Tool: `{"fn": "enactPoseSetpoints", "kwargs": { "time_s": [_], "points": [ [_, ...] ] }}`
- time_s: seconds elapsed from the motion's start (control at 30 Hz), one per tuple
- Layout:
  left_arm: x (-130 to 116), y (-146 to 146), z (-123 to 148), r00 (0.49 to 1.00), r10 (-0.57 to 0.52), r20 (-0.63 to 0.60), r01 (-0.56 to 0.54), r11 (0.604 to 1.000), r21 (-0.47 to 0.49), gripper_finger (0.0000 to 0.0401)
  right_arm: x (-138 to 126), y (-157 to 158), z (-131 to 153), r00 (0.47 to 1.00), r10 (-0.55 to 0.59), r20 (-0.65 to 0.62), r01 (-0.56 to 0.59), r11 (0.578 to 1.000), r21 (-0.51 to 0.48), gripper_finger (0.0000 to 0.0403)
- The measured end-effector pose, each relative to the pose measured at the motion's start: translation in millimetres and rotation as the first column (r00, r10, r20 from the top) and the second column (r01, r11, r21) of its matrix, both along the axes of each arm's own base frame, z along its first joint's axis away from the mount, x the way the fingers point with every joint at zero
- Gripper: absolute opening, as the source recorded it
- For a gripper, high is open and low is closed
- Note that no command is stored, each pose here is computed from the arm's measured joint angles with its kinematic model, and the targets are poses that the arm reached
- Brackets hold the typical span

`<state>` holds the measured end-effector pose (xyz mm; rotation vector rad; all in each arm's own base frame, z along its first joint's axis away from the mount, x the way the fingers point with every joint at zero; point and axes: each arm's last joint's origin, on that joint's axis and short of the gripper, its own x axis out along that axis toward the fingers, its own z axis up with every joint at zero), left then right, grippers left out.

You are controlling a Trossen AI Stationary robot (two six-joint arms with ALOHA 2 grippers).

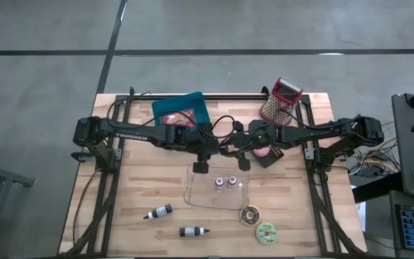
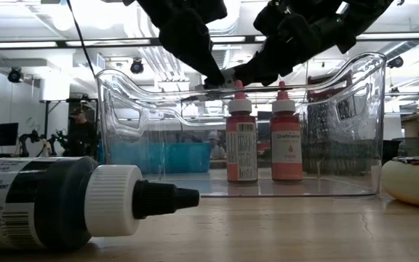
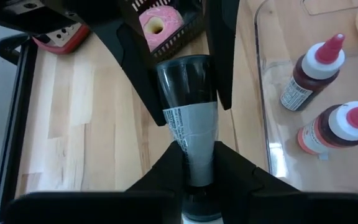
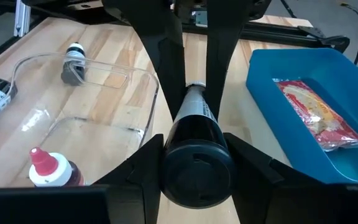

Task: Pick & Place Food Item
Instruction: Put the top black food coloring bottle into the transparent bin

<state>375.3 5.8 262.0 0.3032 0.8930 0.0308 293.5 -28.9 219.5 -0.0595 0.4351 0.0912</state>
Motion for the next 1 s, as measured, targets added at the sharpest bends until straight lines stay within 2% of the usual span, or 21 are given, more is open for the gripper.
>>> {"fn": "enactPoseSetpoints", "kwargs": {
  "time_s": [0.17, 0.3, 0.43, 0.53, 0.67, 0.77, 0.83, 0.93, 1.0],
  "points": [
    [-10, 0, 17, 0.999, -0.020, 0.033, 0.019, 1.000, 0.016, 0.0111, 1, 1, 4, 0.999, 0.003, 0.032, -0.003, 1.000, 0.001, 0.0134],
    [-18, 0, 35, 0.995, -0.029, 0.100, 0.026, 0.999, 0.027, 0.0138, 0, 1, -3, 1.000, 0.009, -0.016, -0.009, 1.000, 0.009, 0.0132],
    [-27, 0, 39, 0.991, -0.033, 0.131, 0.029, 0.999, 0.033, 0.0149, 1, 1, 3, 0.999, 0.007, 0.035, -0.007, 1.000, 0.002, 0.0132],
    [-39, 0, 47, 0.980, -0.034, 0.197, 0.027, 0.999, 0.034, 0.0150, 1, 1, 2, 0.999, -0.002, 0.032, 0.002, 1.000, -0.001, 0.0132],
    [-59, 0, 52, 0.952, -0.039, 0.305, 0.027, 0.999, 0.044, 0.0151, 2, 0, 6, 0.996, -0.012, 0.091, 0.013, 1.000, -0.012, 0.0132],
    [-80, 0, 56, 0.905, -0.040, 0.424, 0.022, 0.999, 0.048, 0.0151, 1, 0, 6, 0.988, -0.021, 0.151, 0.023, 1.000, -0.015, 0.0132],
    [-96, -1, 58, 0.857, -0.040, 0.514, 0.017, 0.999, 0.049, 0.0151, 0, 0, 7, 0.973, -0.021, 0.230, 0.026, 1.000, -0.016, 0.0132],
    [-117, -1, 50, 0.786, -0.040, 0.617, 0.011, 0.999, 0.051, 0.0151, -6, 3, 7, 0.925, -0.011, 0.379, 0.024, 0.999, -0.029, 0.0131],
    [-130, -1, 45, 0.731, -0.038, 0.681, 0.006, 0.999, 0.049, 0.0151, -12, 5, 6, 0.875, -0.004, 0.484, 0.023, 0.999, -0.034, 0.0131]
  ]
}}
